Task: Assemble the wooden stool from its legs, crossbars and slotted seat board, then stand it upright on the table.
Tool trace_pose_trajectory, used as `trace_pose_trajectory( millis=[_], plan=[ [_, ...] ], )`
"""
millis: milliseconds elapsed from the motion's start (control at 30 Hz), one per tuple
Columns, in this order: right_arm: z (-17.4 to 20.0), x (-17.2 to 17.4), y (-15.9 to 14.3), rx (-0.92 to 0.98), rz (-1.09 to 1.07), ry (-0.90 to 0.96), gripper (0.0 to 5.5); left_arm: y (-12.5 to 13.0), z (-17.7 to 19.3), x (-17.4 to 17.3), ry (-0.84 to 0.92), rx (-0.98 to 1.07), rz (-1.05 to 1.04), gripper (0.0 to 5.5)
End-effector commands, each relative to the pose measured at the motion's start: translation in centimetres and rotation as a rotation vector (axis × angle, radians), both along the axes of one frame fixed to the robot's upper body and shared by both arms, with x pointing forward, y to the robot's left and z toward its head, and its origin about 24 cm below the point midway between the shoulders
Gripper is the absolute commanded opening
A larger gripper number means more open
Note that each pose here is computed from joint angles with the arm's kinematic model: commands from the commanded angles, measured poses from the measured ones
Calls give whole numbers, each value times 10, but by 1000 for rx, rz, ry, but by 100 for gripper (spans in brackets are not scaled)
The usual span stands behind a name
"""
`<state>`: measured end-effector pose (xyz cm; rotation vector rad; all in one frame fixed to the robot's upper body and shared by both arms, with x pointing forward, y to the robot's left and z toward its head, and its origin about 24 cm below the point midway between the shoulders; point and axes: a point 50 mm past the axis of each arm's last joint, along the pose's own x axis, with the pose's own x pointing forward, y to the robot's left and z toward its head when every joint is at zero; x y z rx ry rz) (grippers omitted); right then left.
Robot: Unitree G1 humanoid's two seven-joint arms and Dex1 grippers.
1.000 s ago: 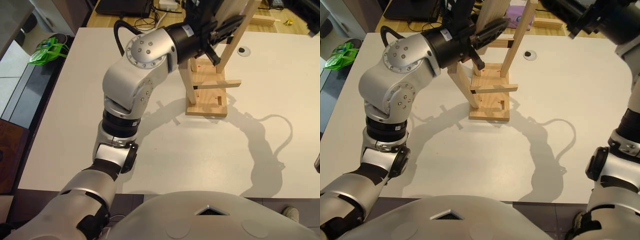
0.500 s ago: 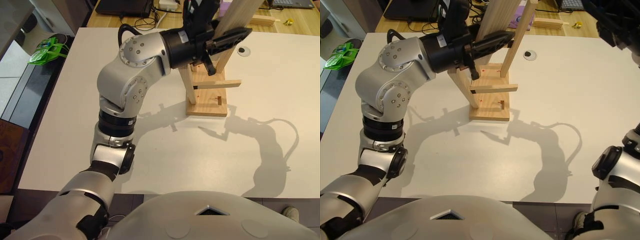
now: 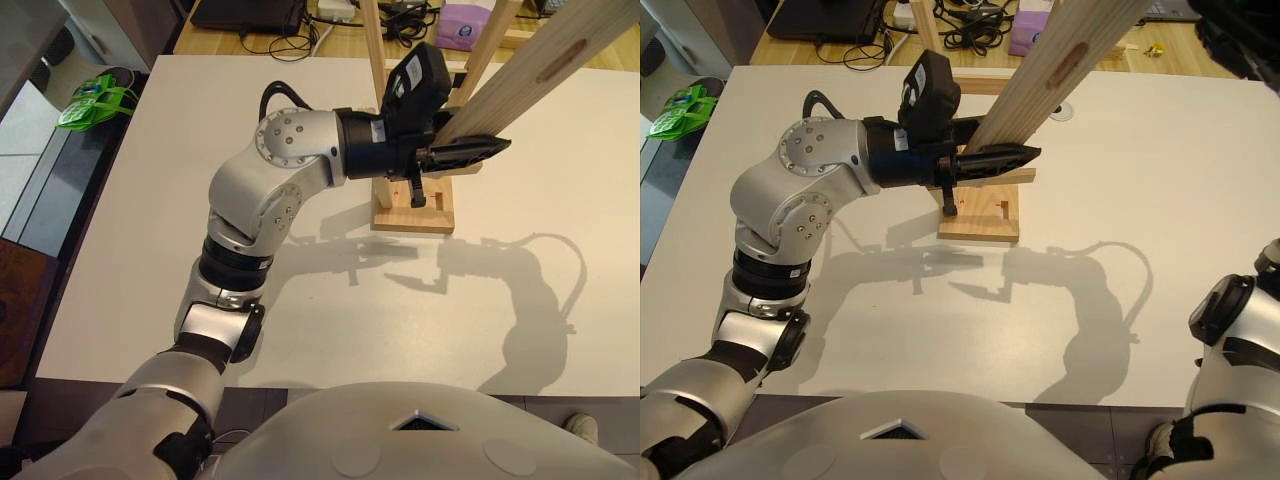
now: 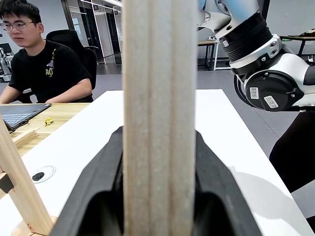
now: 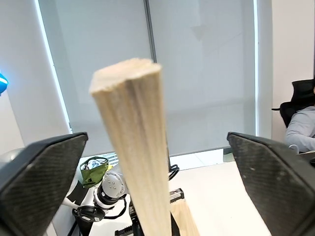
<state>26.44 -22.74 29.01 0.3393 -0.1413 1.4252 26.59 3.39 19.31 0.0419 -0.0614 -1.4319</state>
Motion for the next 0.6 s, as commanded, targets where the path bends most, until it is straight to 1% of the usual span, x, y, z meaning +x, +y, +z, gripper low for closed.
trace_pose_trajectory(
  millis=[33,200,233,267,367,600],
  plan=[
    [-4,-6,6,8,44,8,540,0,2,-1,-13,-7,-2,102],
    [-4,-7,10,14,36,12,540,-1,2,-2,-8,-11,-5,102],
    [-4,-7,10,12,35,14,508,-2,2,-2,-7,-12,-6,102],
    [-4,-8,10,7,35,14,500,-2,2,-2,-6,-12,-6,102],
    [-4,-8,11,1,33,17,453,-2,3,-1,-5,-13,-3,102],
    [-4,-7,9,2,10,15,321,-2,3,-1,-2,-17,7,102]
  ],
)
